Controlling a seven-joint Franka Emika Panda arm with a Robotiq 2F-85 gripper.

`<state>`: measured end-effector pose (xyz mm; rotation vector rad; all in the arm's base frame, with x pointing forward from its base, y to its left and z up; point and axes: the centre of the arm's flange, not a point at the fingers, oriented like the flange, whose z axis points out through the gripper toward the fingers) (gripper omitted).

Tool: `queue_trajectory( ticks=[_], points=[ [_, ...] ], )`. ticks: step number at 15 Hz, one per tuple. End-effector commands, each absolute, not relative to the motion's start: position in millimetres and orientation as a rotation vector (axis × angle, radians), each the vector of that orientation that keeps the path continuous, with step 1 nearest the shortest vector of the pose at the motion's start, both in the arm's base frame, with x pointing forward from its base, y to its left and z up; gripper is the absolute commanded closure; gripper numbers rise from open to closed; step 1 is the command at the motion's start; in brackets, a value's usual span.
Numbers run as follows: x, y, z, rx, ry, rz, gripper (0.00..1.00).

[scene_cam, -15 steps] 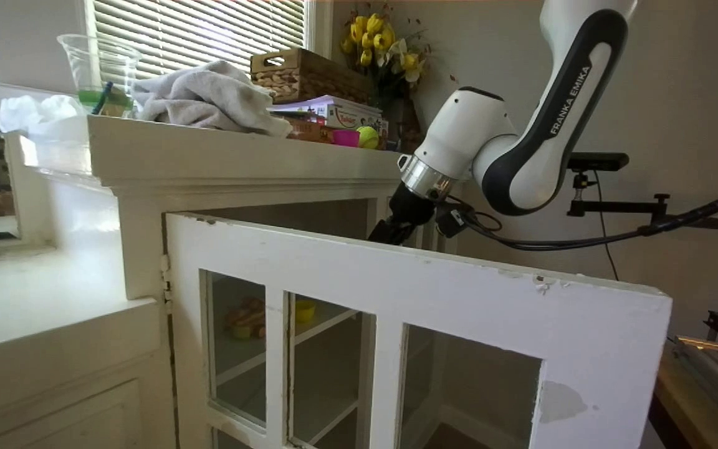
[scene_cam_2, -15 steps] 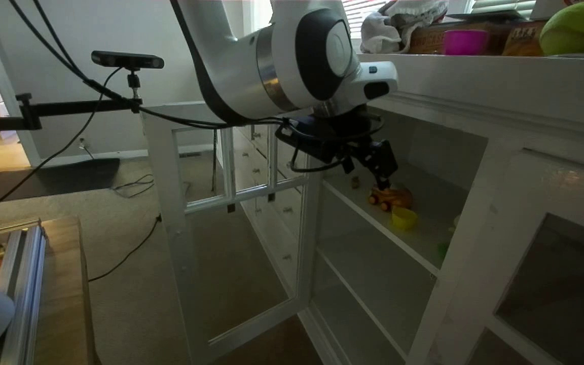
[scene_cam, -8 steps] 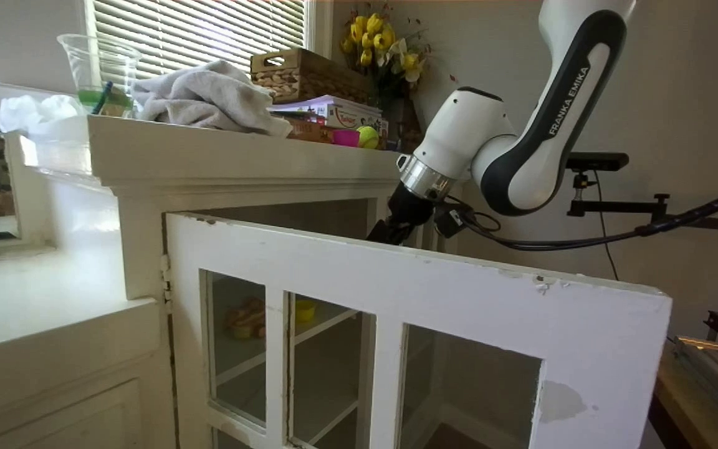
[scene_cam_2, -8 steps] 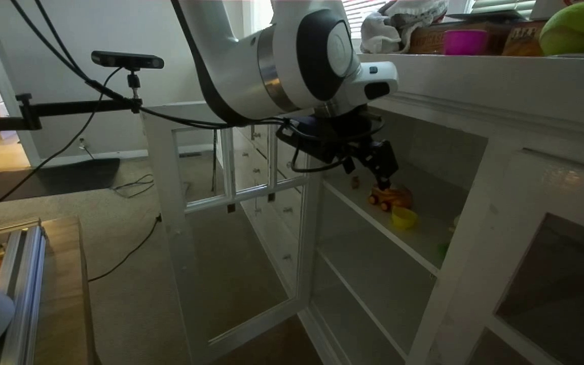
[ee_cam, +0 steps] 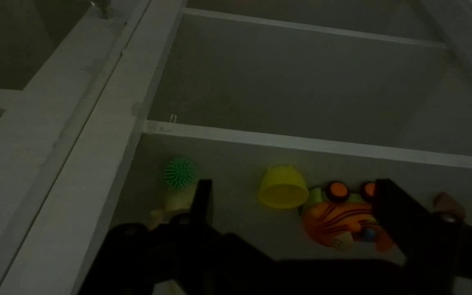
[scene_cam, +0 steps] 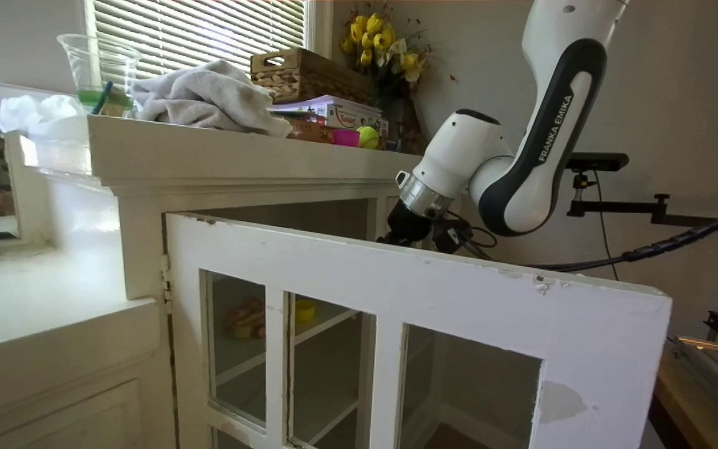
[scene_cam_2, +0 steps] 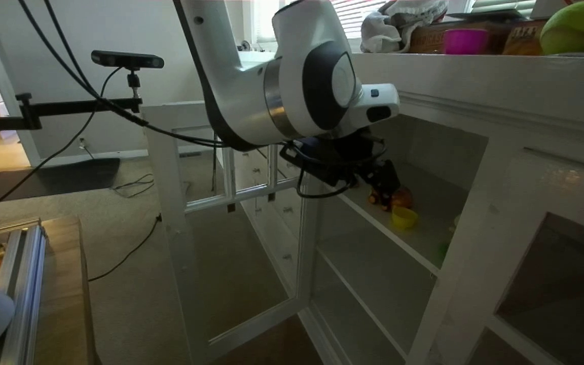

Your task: Remove the yellow bowl from the cabinet

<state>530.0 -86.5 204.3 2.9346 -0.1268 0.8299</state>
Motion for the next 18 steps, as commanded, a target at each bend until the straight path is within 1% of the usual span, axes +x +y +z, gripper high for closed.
queue_trajectory(
  ticks=[1, 10, 18],
  points=[
    [544.6, -77.6, 170.9, 2.921, -0.120, 0.893, 0.00],
    [584.6, -72.6, 124.2, 2.885, -0.119, 1.005, 0.00],
    [627.7, -74.5, 108.5, 2.837, -0.133, 1.091, 0.00]
  ],
)
